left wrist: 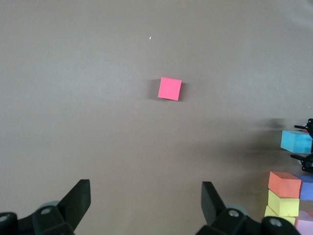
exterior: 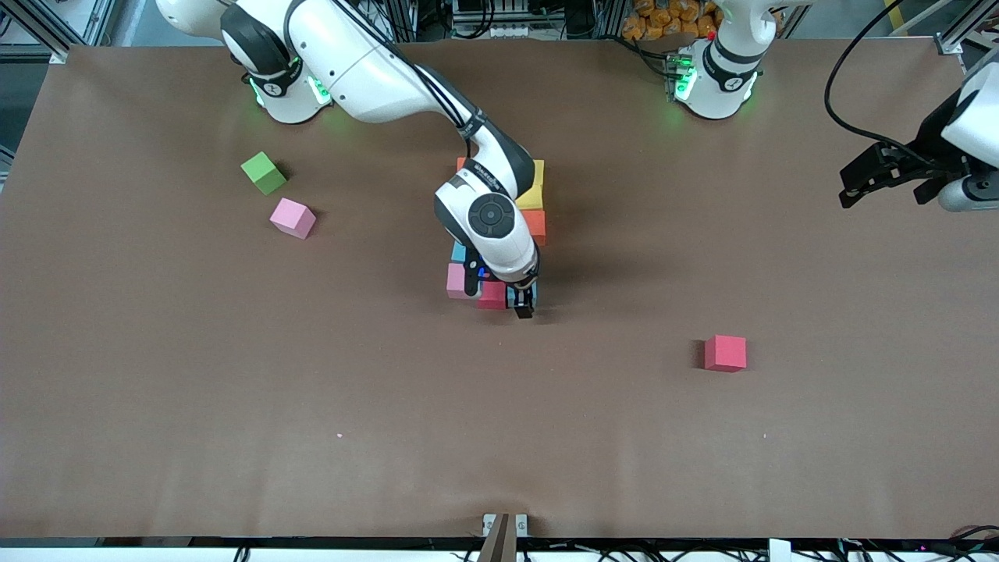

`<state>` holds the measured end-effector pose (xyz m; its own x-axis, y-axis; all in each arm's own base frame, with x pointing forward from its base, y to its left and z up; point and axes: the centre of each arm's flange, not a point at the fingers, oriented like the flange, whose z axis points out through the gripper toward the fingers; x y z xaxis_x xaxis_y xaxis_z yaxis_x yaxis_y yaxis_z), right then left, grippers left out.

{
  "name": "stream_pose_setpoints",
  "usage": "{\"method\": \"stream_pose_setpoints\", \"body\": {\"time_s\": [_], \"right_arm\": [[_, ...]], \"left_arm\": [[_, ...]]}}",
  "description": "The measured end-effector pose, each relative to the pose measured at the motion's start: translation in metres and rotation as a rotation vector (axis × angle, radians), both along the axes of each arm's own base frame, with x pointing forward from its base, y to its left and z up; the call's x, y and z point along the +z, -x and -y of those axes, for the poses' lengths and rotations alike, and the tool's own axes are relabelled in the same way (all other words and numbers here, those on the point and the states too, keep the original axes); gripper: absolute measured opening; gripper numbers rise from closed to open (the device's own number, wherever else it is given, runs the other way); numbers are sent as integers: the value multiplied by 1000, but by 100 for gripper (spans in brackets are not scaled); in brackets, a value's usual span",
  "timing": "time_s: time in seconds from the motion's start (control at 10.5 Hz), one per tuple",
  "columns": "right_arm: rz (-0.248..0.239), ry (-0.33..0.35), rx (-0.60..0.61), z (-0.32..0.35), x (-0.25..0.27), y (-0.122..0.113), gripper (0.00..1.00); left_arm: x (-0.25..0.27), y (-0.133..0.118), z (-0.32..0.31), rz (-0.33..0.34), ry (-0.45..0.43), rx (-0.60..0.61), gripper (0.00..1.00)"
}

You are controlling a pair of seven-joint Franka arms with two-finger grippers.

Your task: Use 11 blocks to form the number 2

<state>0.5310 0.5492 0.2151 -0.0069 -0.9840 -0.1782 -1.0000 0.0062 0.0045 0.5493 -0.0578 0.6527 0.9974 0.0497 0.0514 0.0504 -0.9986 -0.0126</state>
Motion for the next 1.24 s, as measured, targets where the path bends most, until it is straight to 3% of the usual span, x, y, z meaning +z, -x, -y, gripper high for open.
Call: {"method": "stream_pose_setpoints", "body": {"time_s": [0.38,0.57,0.95,1.24], "right_arm": [[-24,19,11,-2,29,-3,100],[-12,43,21,6,50,-16,100],[54,83,218,85,90,-82,100],[53,108,439,189,136,-136,100]], "left_arm": [[2,-1,-9,4,0,16,100],[2,-1,-9,4,0,15,100],[1,-1,-8,2,0,14,100],[1,-1,-9,2,0,15,100]]}}
